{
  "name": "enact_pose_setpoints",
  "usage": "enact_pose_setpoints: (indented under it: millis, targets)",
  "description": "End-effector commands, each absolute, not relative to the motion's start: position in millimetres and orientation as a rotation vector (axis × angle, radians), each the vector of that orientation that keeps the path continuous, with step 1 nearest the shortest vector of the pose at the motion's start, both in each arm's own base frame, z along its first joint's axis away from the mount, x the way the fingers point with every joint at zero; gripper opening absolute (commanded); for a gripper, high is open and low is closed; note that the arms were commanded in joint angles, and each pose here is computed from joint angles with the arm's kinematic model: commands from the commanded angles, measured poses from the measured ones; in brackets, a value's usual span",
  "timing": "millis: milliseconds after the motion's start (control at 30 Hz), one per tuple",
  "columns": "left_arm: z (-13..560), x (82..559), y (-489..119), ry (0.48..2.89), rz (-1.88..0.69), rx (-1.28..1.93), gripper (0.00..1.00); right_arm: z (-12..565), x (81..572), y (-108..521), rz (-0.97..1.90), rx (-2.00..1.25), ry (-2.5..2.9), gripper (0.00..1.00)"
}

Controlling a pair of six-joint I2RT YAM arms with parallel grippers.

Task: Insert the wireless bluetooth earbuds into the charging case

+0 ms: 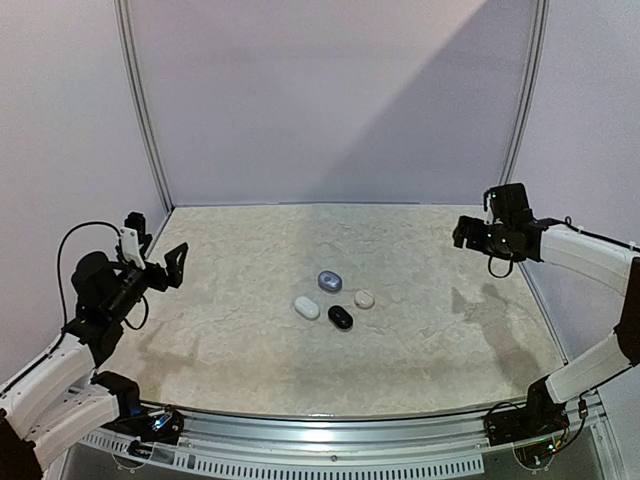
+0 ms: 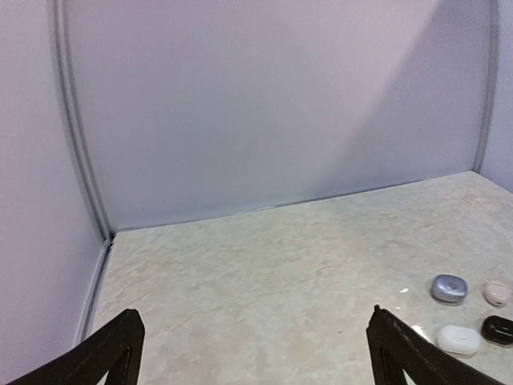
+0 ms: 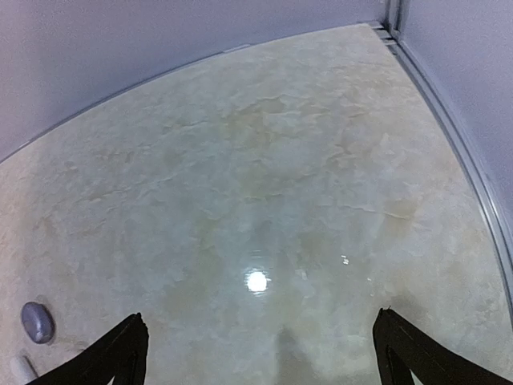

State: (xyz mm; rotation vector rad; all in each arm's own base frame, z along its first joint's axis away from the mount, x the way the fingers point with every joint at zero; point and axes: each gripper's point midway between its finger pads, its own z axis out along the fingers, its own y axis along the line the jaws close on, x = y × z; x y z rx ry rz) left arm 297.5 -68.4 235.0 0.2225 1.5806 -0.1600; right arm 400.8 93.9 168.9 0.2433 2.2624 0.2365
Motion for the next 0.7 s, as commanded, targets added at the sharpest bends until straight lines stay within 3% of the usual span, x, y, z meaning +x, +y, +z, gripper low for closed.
enact_pose_setpoints:
  millis: [0,233,667]
  targets:
    - [215.1,308.9,-10.1,1.676,-0.023,0.037,0.99,192.5,405.8,55.7,0.119,0.324,2.069,0.99]
    - [165.6,305.2,34.8,1.796,0.082,0.02,0.99,196.4,387.2,25.1,-0.033,0.312,1.869,0.99]
    - [145.7,300.2,18.4,1.84,-0.031,0.131,0.99,177.1,365.0,3.4,-0.032,0.47,1.751,0.99]
